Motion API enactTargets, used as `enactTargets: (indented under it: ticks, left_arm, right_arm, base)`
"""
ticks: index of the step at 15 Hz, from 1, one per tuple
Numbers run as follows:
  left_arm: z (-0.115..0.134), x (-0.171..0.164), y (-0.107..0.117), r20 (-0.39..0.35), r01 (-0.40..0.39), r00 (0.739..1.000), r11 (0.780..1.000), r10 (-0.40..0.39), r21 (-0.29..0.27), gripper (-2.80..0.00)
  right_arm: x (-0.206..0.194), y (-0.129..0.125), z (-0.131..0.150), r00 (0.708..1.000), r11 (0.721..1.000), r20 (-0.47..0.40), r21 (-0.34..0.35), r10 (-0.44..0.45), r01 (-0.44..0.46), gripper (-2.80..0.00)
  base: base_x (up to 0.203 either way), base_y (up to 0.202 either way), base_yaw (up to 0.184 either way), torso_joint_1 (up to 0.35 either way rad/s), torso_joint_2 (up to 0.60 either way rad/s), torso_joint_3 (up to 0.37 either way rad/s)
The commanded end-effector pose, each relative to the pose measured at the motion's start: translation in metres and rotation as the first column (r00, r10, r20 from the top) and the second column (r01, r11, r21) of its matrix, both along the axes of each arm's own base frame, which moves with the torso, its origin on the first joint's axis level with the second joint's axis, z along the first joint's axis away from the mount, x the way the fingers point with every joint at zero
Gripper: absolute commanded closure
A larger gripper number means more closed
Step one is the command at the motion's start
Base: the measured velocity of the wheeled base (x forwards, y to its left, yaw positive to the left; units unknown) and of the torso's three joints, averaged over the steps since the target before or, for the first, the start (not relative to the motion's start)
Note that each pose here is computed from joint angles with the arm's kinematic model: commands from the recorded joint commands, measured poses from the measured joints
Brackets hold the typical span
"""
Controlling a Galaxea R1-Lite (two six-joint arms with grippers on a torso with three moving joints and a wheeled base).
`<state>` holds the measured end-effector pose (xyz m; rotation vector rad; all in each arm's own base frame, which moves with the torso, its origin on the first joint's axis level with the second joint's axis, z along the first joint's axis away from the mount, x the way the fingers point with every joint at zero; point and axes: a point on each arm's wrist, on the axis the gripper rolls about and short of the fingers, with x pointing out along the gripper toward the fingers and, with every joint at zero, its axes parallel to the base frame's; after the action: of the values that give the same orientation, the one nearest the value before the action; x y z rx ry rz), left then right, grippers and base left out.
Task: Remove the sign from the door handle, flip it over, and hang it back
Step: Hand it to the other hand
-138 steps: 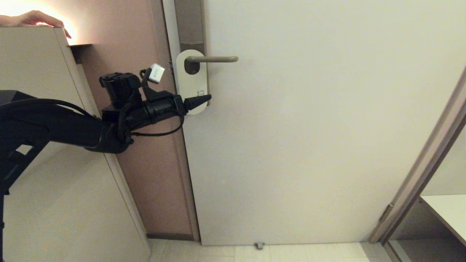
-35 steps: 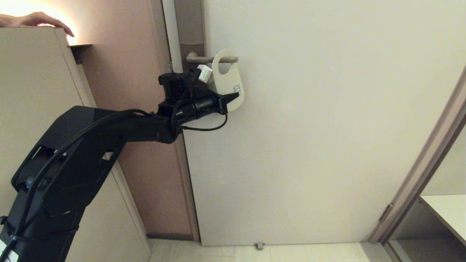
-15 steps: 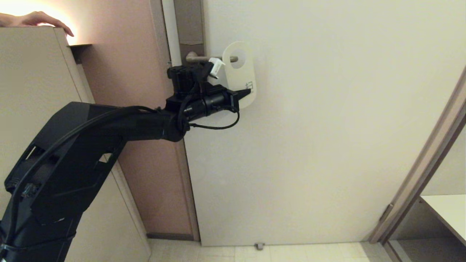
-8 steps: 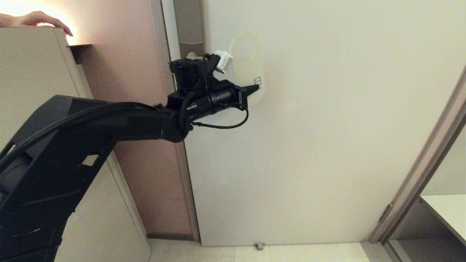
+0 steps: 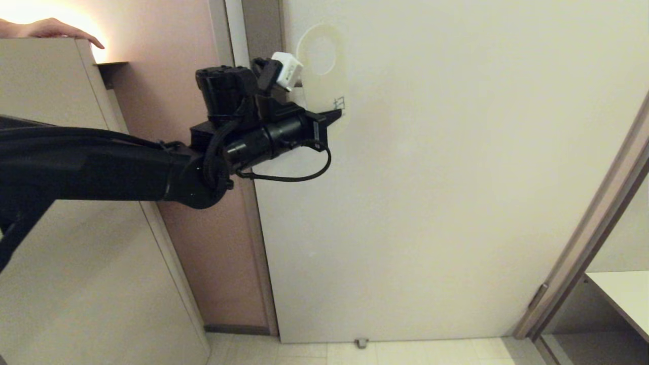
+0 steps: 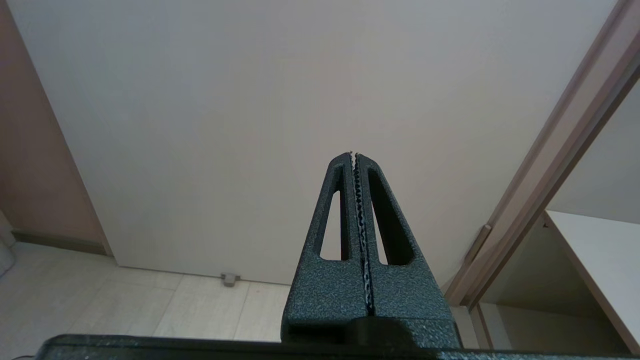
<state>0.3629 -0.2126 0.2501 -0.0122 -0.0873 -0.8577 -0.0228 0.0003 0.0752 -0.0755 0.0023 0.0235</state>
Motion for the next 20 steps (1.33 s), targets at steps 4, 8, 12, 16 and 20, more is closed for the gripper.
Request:
enactTargets:
  ticks: [4, 8, 12, 16, 20]
  left_arm:
    - [0.028, -0.045, 0.043, 0.043, -0.096, 0.994, 0.995, 0.096, -0.023, 0.00]
    - [0.039, -0.075, 0.086, 0.060, -0.215, 0.975, 0.976, 0.216, -0.022, 0.00]
    - [0.031, -0.121, 0.138, 0.070, -0.350, 0.935, 0.937, 0.348, 0.016, 0.00]
    - [0.013, -0.162, 0.167, 0.063, -0.443, 0.896, 0.896, 0.440, 0.033, 0.00]
    - [0.006, -0.170, 0.154, 0.064, -0.373, 0.927, 0.927, 0.371, 0.028, 0.00]
  right_arm:
    - [0.000, 0.000, 0.000, 1.000, 1.000, 0.000, -0.001, 0.001, -0.001, 0.00]
    - [0.000, 0.000, 0.000, 1.000, 1.000, 0.000, -0.001, 0.001, -0.001, 0.00]
    - [0.000, 0.000, 0.000, 1.000, 1.000, 0.000, -0.001, 0.001, -0.001, 0.00]
    - [0.000, 0.000, 0.000, 1.000, 1.000, 0.000, -0.001, 0.001, -0.001, 0.00]
    - [0.000, 0.000, 0.000, 1.000, 1.000, 0.000, -0.001, 0.001, -0.001, 0.00]
  base:
    - [0.000, 0.000, 0.000, 0.000, 0.00, 0.000]
    - [0.000, 0.000, 0.000, 0.000, 0.00, 0.000]
    - [0.000, 0.000, 0.000, 0.000, 0.00, 0.000]
    - [0.000, 0.000, 0.000, 0.000, 0.00, 0.000]
    - [0.000, 0.000, 0.000, 0.000, 0.00, 0.000]
